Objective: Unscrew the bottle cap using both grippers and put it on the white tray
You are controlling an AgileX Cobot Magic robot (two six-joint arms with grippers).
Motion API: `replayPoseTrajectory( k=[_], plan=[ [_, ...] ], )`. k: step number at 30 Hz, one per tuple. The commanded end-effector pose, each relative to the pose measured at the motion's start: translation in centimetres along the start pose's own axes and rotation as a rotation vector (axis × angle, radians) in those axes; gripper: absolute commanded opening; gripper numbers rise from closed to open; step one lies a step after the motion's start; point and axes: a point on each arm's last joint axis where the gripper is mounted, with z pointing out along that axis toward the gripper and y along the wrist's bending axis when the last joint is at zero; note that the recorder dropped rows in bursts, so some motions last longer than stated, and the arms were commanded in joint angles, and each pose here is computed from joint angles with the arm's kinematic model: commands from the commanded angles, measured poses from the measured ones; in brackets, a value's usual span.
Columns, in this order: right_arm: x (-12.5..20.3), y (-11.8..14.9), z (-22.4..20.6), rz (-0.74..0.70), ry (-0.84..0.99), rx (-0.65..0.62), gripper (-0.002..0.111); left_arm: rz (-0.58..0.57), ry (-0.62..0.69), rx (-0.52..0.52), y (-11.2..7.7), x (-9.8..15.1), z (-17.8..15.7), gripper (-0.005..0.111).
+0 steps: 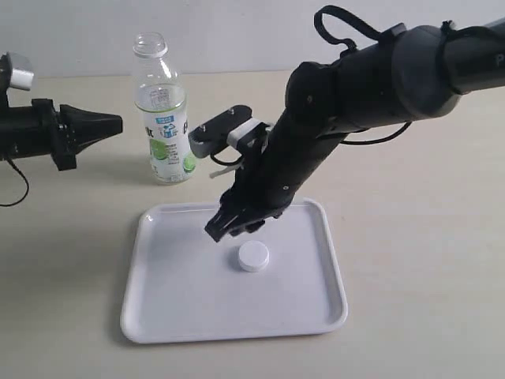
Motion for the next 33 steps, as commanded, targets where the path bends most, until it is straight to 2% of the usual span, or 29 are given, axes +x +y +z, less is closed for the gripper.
replayPoseTrajectory(
  k=[1, 2, 5, 8, 13, 18, 20, 22, 28, 33],
  plan=[
    [-1.4, 0.1, -2.7, 0.019, -0.142, 0.046, 0.011, -0.113, -0.081, -0.171, -0.6, -2.0, -1.0, 0.000],
    [-1.7, 0.1, -3.4, 0.017, -0.174, 0.059, 0.002, -0.151, -0.077, -0.264, -0.6, -2.2, -1.2, 0.000],
    [-2.4, 0.3, -5.4, 0.020, -0.258, 0.080, 0.000, -0.258, -0.075, -0.517, -0.9, -2.9, -1.9, 0.000],
    [-2.7, 0.4, -6.8, 0.018, -0.324, 0.098, 0.000, -0.205, -0.086, -0.614, -2.6, -4.6, -2.1, 0.000],
    [-2.1, -0.9, -8.8, 0.098, -0.496, 0.195, 0.000, -0.114, -0.094, -0.679, -6.4, -6.6, -1.3, 0.000],
    [-0.6, -3.1, -10.6, 0.210, -0.582, 0.243, 0.000, -0.127, -0.147, -0.902, -9.1, -7.3, -2.3, 0.000],
    [0.0, -3.6, -11.0, 0.228, -0.586, 0.256, 0.000, -0.141, -0.157, -0.957, -10.0, -7.4, -2.8, 0.000],
    [0.4, -3.9, -11.3, 0.238, -0.583, 0.263, 0.000, -0.111, -0.158, -0.945, -11.2, -7.6, -3.0, 0.000],
    [0.9, -4.0, -10.8, 0.236, -0.543, 0.263, 0.000, -0.006, -0.221, -0.819, -15.8, -9.0, -4.1, 0.000],
    [0.9, -4.0, -10.8, 0.236, -0.544, 0.263, 0.000, -0.107, -0.304, -0.755, -19.1, -7.9, -6.8, 0.000]
  ],
)
